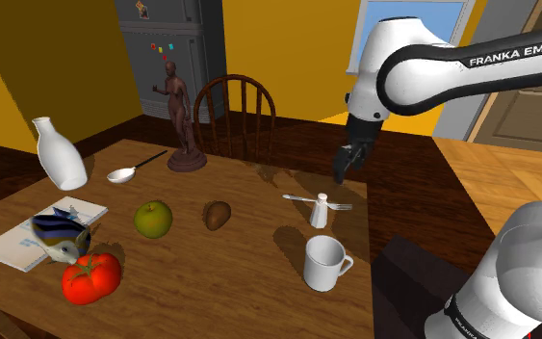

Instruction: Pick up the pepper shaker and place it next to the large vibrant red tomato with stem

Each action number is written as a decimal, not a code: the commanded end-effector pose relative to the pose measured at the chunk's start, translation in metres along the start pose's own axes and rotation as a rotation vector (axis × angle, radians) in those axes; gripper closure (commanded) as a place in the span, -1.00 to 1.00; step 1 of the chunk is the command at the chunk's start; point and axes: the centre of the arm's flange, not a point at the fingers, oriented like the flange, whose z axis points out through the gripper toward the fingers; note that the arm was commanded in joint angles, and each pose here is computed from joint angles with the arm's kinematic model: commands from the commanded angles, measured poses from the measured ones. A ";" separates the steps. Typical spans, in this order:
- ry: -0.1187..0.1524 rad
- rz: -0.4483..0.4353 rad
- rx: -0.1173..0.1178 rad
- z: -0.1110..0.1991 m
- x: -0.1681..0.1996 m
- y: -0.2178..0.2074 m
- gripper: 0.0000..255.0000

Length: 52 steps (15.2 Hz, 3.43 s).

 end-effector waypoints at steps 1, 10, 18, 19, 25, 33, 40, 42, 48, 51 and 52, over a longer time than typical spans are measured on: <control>0.008 -0.025 0.007 0.024 0.011 0.001 -1.00; 0.020 -0.094 0.029 0.108 0.042 0.004 -1.00; 0.020 -0.094 0.029 0.132 0.043 0.003 -1.00; 0.020 -0.094 0.029 0.132 0.043 0.003 -1.00; 0.020 -0.094 0.029 0.132 0.043 0.003 1.00; 0.020 -0.094 0.029 0.127 0.043 0.003 1.00; 0.020 -0.094 0.029 0.090 0.046 0.002 1.00; 0.020 -0.094 0.029 0.079 0.046 0.002 1.00; 0.020 -0.094 0.029 0.048 0.048 0.001 1.00; 0.020 -0.094 0.029 0.032 0.049 0.001 1.00; 0.020 -0.094 0.029 0.027 0.049 0.001 1.00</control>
